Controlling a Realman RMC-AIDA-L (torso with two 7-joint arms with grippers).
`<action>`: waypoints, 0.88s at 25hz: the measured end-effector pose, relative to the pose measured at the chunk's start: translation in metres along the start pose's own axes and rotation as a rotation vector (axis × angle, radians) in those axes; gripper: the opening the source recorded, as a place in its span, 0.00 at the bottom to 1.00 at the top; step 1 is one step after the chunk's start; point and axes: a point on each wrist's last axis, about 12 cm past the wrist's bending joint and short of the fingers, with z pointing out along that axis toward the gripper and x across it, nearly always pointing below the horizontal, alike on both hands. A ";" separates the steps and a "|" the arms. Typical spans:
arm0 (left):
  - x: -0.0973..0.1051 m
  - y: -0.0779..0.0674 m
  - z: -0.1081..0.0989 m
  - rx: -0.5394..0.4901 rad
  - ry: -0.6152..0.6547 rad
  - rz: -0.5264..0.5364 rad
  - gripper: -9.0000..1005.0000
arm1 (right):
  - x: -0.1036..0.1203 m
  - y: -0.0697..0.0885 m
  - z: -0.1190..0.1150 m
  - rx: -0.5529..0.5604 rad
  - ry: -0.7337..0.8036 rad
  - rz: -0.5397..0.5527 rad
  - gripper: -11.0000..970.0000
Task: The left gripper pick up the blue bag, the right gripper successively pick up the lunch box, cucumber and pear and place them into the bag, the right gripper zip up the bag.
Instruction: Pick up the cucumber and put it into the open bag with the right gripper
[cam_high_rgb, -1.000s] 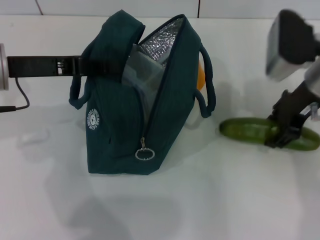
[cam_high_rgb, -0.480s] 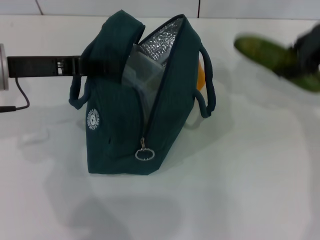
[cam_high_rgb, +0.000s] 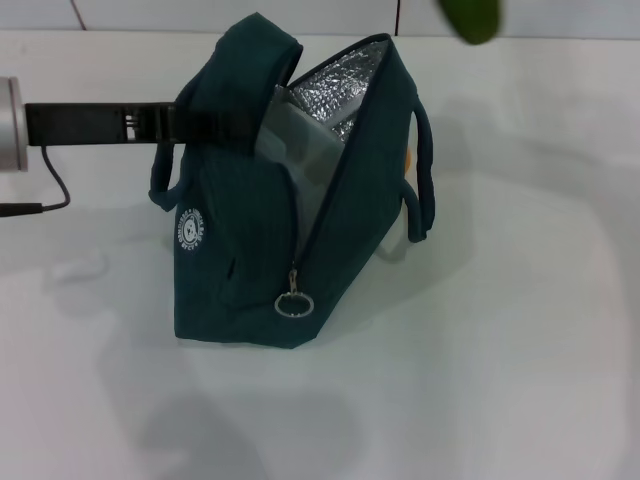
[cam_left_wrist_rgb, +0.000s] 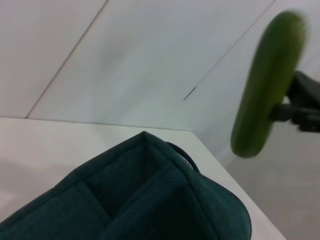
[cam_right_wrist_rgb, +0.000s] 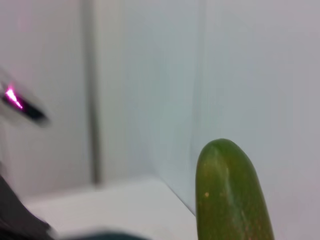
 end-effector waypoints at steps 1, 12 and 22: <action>0.000 0.000 0.000 0.001 0.000 0.001 0.04 | 0.000 0.002 0.004 -0.025 -0.036 0.007 0.60; -0.002 -0.002 0.000 0.022 -0.029 0.000 0.04 | 0.035 0.021 0.039 -0.209 -0.262 0.099 0.60; -0.004 -0.002 0.001 0.020 -0.025 0.002 0.04 | 0.071 0.039 0.050 -0.259 -0.397 0.112 0.60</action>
